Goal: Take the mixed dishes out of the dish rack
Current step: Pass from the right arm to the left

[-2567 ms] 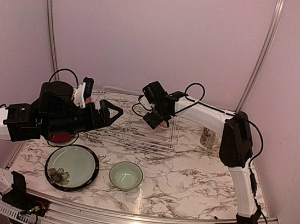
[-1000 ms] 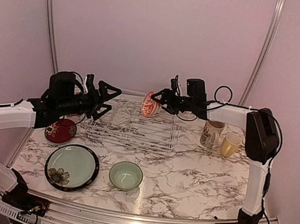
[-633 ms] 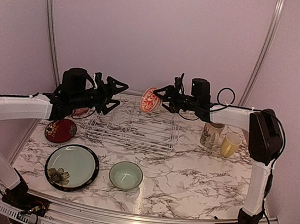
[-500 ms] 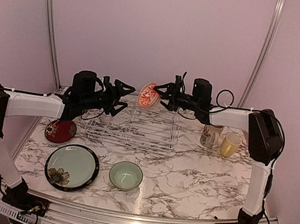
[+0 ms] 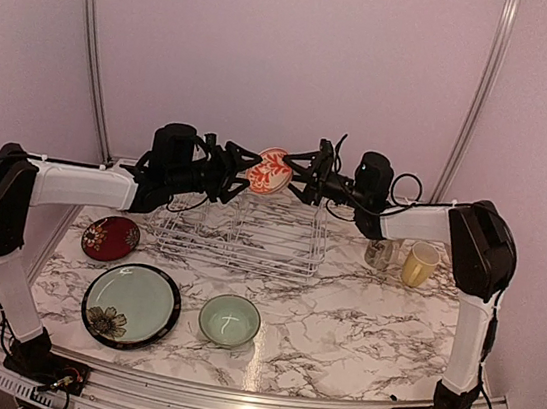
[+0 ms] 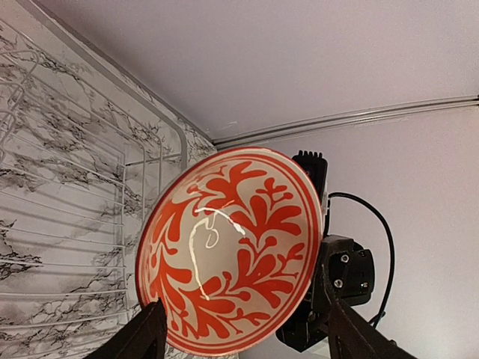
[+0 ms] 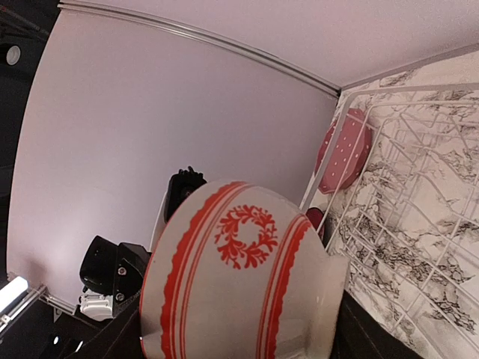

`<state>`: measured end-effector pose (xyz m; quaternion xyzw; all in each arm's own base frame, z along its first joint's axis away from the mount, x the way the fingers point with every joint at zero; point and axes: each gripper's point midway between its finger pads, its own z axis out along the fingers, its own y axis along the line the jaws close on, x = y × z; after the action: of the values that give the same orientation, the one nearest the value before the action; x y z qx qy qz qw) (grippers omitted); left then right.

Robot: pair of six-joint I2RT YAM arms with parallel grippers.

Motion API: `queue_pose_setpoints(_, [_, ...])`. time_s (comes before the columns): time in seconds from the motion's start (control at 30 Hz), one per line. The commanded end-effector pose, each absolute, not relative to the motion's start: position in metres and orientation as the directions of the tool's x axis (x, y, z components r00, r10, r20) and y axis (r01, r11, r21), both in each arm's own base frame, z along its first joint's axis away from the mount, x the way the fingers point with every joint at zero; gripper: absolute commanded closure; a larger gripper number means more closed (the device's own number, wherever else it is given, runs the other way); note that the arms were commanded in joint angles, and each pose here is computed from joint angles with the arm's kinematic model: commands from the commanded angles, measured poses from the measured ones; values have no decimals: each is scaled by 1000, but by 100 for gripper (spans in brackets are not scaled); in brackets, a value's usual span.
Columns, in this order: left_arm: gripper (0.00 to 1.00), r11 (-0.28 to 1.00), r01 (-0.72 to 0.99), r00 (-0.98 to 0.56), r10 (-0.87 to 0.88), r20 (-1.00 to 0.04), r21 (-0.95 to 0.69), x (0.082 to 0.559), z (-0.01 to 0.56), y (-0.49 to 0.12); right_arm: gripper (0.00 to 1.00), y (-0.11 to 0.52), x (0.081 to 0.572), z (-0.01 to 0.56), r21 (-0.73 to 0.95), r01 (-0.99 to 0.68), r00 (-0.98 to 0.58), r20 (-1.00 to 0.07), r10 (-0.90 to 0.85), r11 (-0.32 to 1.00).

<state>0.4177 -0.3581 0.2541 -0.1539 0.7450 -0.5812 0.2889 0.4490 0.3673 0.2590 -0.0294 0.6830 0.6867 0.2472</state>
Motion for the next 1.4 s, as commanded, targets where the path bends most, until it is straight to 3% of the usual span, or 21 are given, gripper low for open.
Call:
queue_pose_setpoints(0.0, [26,366,55,-784,-560,-267,-929,426,235,-361,58,360,436,313,868,-496,-825,-461,327,-30])
queue_pose_setpoints(0.17, [17,450,27,-735,-596,-323,-893,420,230,-347,58,361,438,319,856,-516,-815,-486,317,-15])
queue_pose_setpoints(0.3, [16,491,8,-696,-623,-357,-871,417,228,-331,58,361,438,321,851,-524,-808,-495,319,-7])
queue_pose_setpoints(0.53, [18,457,28,-714,-614,-338,-889,418,230,-340,58,360,432,329,847,-531,-808,-497,316,-26])
queue_pose_setpoints(0.87, [47,348,61,-751,-602,-273,-935,425,228,-367,58,358,423,339,844,-534,-808,-494,321,-46])
queue_pose_setpoints(1.37, [85,378,88,-760,-573,-308,-922,420,236,-377,55,366,415,334,819,-573,-779,-555,293,27])
